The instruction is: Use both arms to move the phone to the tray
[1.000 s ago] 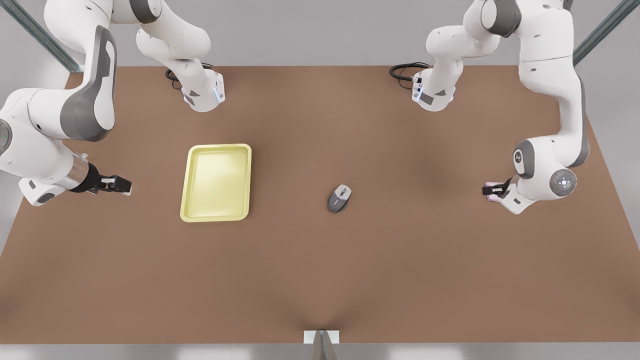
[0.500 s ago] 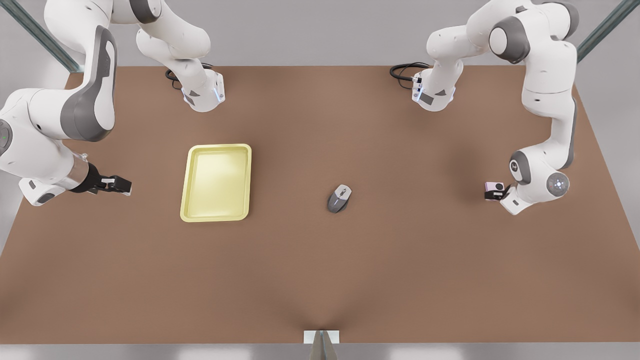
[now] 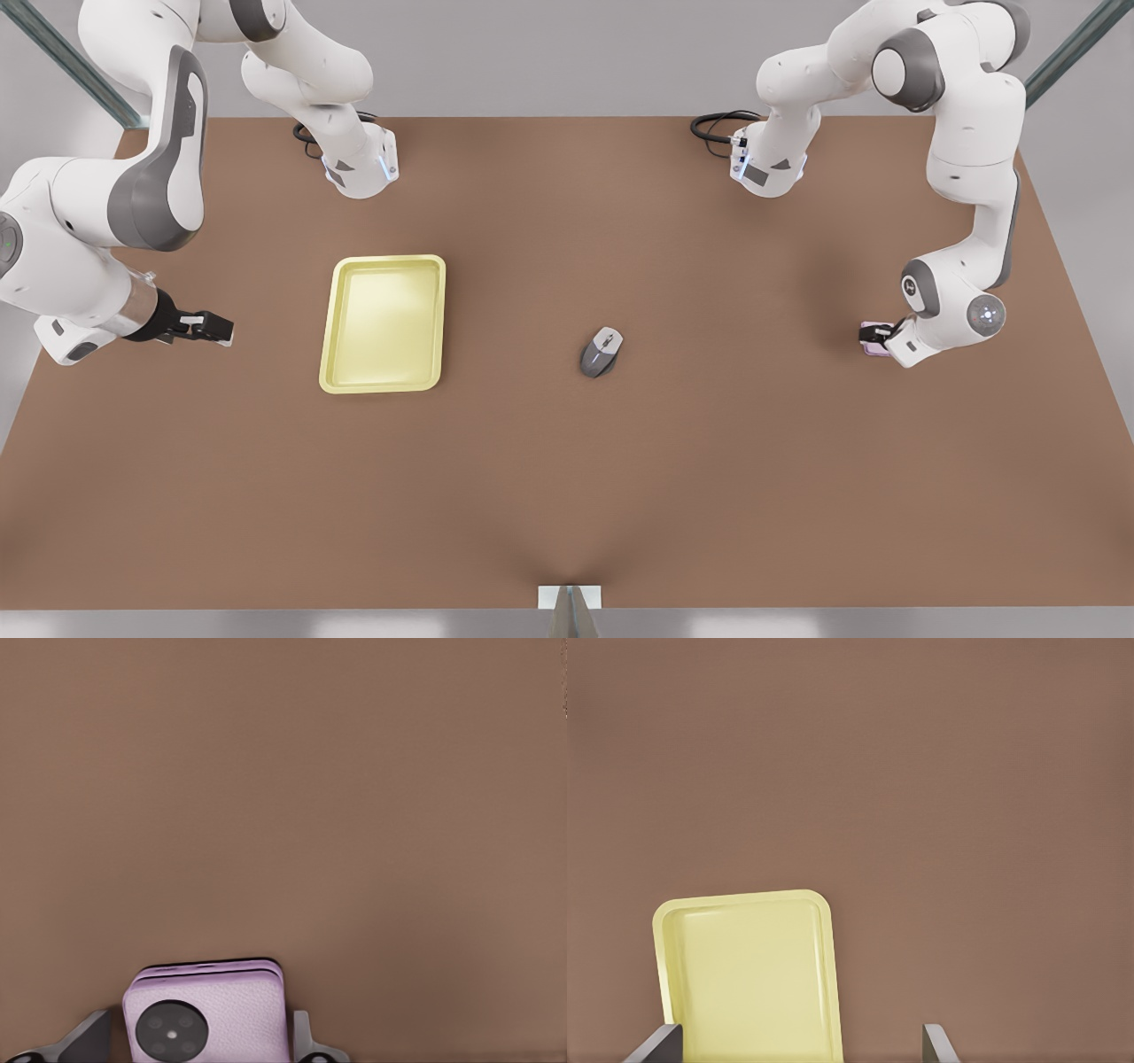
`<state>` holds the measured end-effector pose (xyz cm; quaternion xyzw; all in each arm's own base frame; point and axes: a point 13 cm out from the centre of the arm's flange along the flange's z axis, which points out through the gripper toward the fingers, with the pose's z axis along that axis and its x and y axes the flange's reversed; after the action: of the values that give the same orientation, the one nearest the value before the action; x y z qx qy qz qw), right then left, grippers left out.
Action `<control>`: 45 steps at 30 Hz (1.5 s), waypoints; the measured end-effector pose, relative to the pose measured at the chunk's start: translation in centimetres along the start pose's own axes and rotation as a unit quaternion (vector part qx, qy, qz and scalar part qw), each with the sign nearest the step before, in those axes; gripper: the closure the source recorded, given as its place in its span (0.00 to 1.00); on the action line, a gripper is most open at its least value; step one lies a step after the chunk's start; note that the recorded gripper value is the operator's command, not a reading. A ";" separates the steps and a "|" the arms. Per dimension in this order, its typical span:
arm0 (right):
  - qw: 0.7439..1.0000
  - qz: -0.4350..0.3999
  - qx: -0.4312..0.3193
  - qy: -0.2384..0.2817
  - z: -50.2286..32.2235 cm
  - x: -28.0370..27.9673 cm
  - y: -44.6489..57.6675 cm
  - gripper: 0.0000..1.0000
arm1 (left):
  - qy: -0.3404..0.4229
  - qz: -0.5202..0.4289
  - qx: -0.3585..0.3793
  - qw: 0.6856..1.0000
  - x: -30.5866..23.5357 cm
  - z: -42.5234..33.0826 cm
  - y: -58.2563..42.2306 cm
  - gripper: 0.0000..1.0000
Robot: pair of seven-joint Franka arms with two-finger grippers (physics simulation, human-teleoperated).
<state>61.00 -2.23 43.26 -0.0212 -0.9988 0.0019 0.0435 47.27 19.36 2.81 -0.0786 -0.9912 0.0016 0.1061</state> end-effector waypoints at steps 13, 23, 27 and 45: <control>1.000 -0.001 0.000 0.000 0.0 0.0 0.0 0.00 | 0.000 -0.011 0.004 1.000 0.1 0.0 -0.2 0.00; 1.000 -0.001 0.000 0.001 0.1 0.0 -0.1 0.00 | 0.001 -0.052 0.004 0.999 0.1 0.0 -0.3 0.00; 1.000 -0.002 0.000 0.001 0.2 0.0 -0.1 0.00 | 0.002 -0.064 0.004 0.998 0.2 0.1 -0.3 0.21; 0.999 -0.006 0.033 -0.014 -1.7 -1.2 -0.9 0.00 | -0.090 0.090 0.000 0.992 -18.0 -13.6 -33.4 0.21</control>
<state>62.33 -3.19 44.88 -0.0132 -0.9988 0.0351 0.0303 62.31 -16.67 13.00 -0.1669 -0.9857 0.0185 0.0164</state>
